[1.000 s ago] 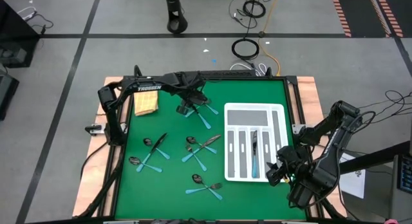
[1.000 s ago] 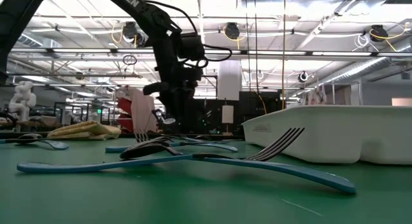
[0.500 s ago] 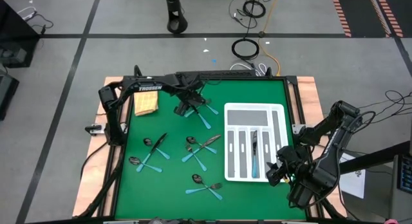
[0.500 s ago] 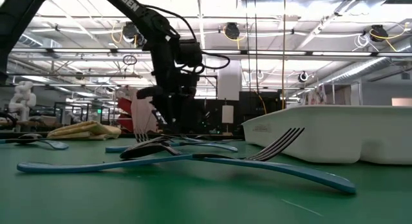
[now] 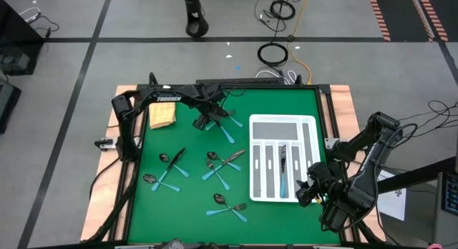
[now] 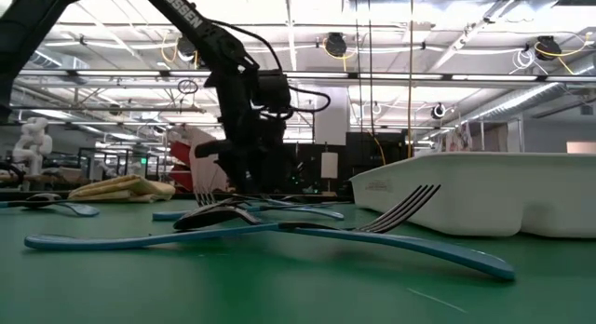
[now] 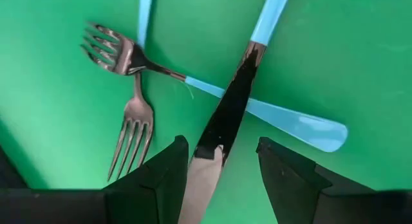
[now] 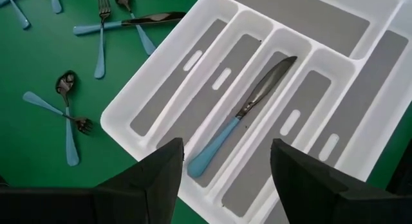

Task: Sort silverware
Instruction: Put the top blue knife into the tray

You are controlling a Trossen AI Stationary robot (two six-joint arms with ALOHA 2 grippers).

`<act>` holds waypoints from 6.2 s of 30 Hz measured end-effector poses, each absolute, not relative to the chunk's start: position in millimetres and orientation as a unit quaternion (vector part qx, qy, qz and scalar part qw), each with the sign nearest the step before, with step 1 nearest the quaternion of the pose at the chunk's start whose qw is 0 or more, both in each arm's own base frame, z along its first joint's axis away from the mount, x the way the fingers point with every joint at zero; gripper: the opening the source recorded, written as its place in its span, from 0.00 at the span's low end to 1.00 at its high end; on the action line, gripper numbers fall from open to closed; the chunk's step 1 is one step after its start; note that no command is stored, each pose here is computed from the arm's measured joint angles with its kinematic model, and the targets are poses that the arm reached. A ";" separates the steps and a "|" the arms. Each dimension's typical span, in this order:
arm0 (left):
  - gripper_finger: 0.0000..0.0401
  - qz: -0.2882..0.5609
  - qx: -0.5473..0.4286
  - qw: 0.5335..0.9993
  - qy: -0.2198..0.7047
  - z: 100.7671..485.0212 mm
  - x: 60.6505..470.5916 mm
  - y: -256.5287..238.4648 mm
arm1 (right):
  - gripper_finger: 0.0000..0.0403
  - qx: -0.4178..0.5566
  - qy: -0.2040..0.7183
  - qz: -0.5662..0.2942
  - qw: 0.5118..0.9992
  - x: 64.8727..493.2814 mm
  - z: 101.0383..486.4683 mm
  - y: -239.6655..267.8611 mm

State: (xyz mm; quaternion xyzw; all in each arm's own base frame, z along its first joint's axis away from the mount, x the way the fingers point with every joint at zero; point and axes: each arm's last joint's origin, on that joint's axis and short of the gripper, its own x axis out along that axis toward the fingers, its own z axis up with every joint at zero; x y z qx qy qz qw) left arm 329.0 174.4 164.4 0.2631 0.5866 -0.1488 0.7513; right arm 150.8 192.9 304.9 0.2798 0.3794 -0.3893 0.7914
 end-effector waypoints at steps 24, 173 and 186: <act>0.05 -0.170 0.310 0.714 0.604 136.8 333.7 186.3 | 0.54 0.289 0.377 -0.394 0.787 150.8 304.8 193.0; 0.00 -0.363 0.618 0.658 0.231 201.8 538.9 3.8 | 0.54 0.273 0.244 -0.263 0.893 120.8 365.7 162.9; 0.02 -0.374 0.649 0.633 0.195 204.1 540.5 2.7 | 0.54 0.285 0.229 -0.263 0.893 122.2 366.5 163.5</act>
